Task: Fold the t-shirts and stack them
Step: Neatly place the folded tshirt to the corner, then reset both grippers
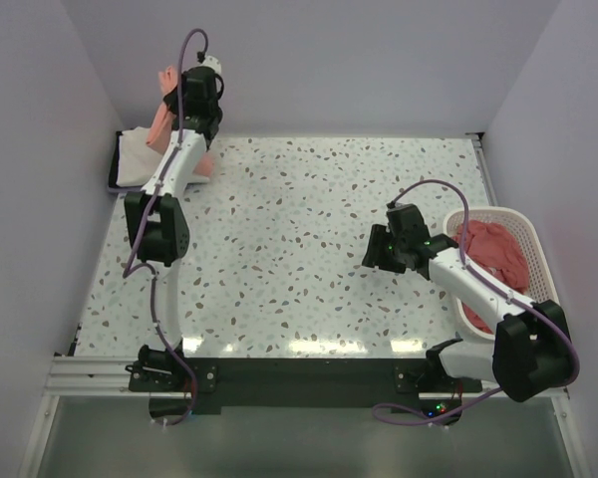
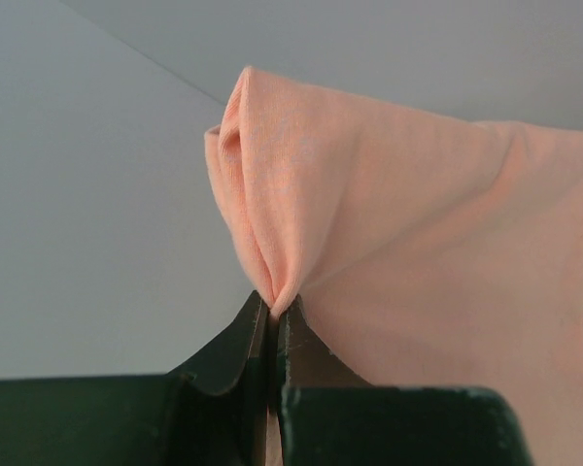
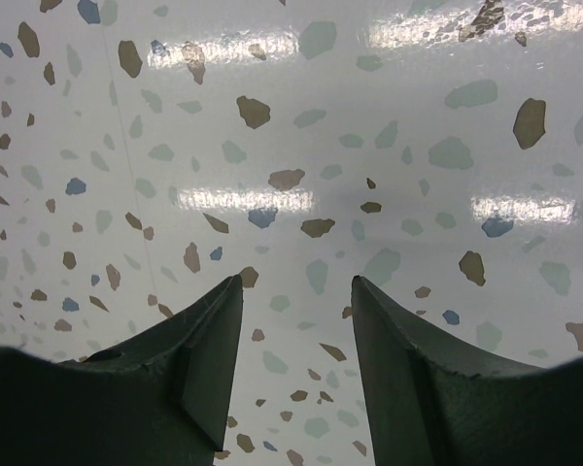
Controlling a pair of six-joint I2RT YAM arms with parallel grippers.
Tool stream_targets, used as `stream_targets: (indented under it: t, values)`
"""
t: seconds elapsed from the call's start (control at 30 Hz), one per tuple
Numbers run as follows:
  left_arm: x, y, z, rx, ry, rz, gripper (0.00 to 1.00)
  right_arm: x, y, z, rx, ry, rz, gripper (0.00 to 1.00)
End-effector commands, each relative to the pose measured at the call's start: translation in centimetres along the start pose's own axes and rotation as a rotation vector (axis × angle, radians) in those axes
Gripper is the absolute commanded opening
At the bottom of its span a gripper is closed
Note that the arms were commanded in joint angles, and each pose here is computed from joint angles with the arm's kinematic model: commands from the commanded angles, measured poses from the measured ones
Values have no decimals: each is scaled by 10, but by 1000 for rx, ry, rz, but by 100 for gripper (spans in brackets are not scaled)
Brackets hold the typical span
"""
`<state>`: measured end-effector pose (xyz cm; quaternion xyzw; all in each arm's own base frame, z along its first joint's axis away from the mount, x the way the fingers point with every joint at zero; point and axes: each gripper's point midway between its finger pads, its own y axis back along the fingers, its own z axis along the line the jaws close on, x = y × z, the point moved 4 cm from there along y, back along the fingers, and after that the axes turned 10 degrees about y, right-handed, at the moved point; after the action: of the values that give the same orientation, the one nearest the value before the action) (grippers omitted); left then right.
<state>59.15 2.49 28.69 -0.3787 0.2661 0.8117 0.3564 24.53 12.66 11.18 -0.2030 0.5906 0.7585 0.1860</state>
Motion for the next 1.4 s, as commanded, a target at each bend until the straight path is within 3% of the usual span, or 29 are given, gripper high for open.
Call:
stream_targets:
  t: [0.0, 0.27, 0.3, 0.33, 0.37, 0.4, 0.5, 0.77, 0.9, 0.93, 1.0, 1.03, 1.1, 1.37]
  values:
    - [-20, -1, 34, -32, 118, -63, 0, -6, 0, 0, 9, 0, -19, 52]
    - [18, -45, 46, -13, 159, -3, 0, -10, -11, 5, 0, 12, 6, 52]
    - [23, -50, 46, -8, 192, 4, 5, -11, -12, 6, -4, 14, 4, 52]
    - [25, -53, 43, 5, 212, 5, 36, -11, -13, 6, -5, 15, 6, 52]
    - [39, -67, 60, -31, 267, 30, 53, -10, -14, 7, -11, 18, 10, 52]
    - [46, -70, 63, -34, 282, 50, 83, -10, -14, 8, -12, 21, 12, 53]
    - [51, -73, 79, -65, 405, 81, 99, -12, -12, 9, -20, 32, 5, 53]
    - [10, -42, 96, 60, 606, 14, 100, -16, 7, 13, -46, 32, -58, 54]
    - [9, -22, 90, 141, 742, 25, 100, -14, 13, 11, -47, 34, -76, 54]
    - [21, -17, 73, 208, 748, 60, 100, -15, 14, 11, -45, 34, -82, 54]
    - [10, 4, 72, 275, 825, 28, 100, -17, 17, 11, -49, 38, -98, 54]
    - [27, 14, 49, 324, 808, 70, 100, -18, 19, 11, -51, 36, -106, 54]
    - [20, 38, 52, 337, 846, 50, 100, -22, 22, 14, -62, 36, -124, 54]
    - [41, 149, 6, 545, 872, 155, 100, -34, 44, 19, -91, 42, -184, 54]
